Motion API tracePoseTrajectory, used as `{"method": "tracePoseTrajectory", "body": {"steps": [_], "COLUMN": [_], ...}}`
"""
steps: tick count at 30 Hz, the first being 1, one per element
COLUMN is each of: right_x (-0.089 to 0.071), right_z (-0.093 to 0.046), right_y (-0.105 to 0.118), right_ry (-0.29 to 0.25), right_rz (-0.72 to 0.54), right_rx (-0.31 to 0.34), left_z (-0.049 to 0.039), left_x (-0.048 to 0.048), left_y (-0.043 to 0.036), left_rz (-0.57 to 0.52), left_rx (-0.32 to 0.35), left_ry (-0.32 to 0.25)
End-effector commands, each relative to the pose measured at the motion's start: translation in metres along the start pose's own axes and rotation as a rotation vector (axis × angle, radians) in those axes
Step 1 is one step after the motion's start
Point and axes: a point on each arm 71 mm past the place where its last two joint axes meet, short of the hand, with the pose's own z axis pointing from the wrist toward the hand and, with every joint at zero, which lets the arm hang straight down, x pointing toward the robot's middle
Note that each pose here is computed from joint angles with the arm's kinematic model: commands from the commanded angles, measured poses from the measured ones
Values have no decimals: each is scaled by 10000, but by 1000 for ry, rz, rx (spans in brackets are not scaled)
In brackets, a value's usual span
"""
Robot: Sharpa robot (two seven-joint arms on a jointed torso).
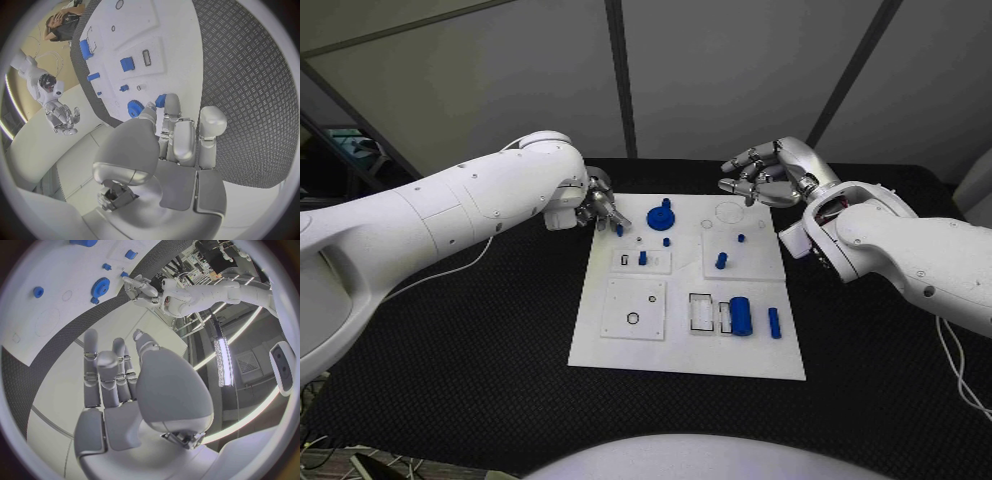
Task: Assemble the parts on the task board
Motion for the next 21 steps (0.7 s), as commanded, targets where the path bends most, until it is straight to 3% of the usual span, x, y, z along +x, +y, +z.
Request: {"method": "tracePoseTrajectory", "body": {"steps": [1,21], "right_x": [3,0], "right_z": [4,3], "right_y": [14,14], "right_ry": [5,4], "right_rz": [3,2], "right_rx": [-5,-6], "left_z": [0,-50], "left_x": [3,-31], "left_y": [-6,60], "left_rz": [14,-91], "left_rx": [8,44], "left_ry": [10,-43]}}
